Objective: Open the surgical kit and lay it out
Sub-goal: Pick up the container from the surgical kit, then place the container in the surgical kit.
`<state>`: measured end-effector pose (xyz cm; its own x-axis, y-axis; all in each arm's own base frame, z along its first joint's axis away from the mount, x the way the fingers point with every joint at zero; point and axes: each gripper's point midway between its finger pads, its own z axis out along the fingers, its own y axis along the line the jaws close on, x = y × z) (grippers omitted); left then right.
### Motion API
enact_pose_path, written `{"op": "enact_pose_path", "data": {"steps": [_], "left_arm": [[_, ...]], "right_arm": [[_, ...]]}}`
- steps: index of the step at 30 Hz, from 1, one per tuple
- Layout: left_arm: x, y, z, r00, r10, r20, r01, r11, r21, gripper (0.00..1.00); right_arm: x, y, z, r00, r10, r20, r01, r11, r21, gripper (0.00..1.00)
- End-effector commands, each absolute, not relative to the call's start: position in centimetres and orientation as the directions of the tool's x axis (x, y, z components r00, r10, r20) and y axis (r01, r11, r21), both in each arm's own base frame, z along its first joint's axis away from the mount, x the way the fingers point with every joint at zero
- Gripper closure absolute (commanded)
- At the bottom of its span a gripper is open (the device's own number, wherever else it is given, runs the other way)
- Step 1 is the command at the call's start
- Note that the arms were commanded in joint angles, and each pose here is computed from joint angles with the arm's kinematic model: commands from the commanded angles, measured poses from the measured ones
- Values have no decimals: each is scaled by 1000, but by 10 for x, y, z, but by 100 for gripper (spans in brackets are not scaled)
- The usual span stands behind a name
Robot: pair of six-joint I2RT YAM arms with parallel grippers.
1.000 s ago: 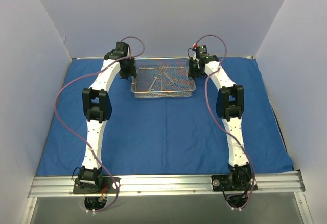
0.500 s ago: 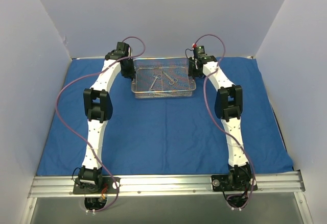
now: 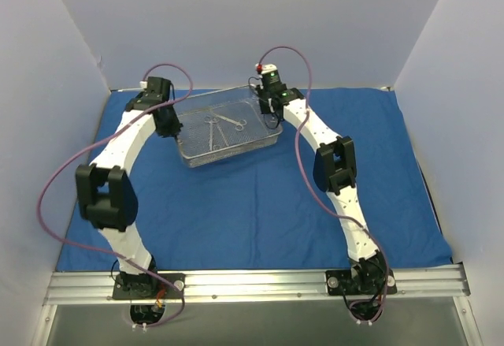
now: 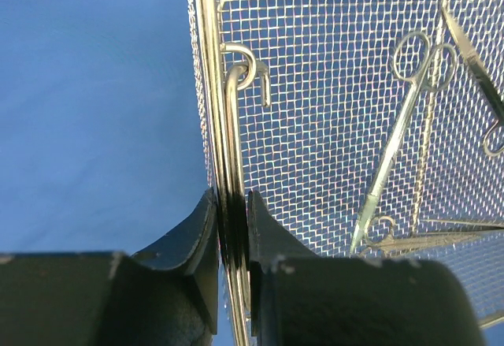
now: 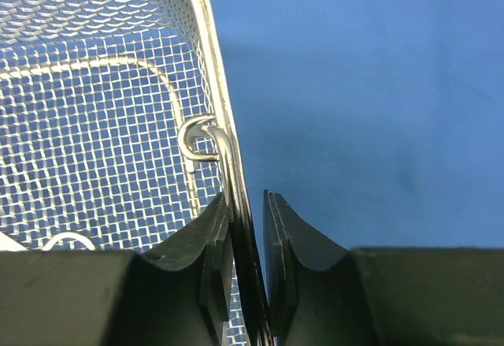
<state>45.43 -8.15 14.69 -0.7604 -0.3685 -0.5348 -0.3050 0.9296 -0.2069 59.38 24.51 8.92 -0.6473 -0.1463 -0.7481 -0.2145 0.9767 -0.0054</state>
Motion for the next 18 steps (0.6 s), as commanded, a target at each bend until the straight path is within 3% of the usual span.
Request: {"op": "enact_pose_path", "data": {"steps": [1,10,18], "left_arm": [[436,-104,245,-623,-404,-669,-174,906,-385,98],[322,-39,210,-581,-563,-588,-459,823,-334,98],[249,7,175,-501,-673,-544,-685,693,-225,98]], "right_arm": [[587,331,229,-357,-63,-932,-320,946,58,100],[525,469,238,-249,-61,-967,-555,827,91,100],[484,545,226,-231,-5,-973,-655,740,152,100]]}}
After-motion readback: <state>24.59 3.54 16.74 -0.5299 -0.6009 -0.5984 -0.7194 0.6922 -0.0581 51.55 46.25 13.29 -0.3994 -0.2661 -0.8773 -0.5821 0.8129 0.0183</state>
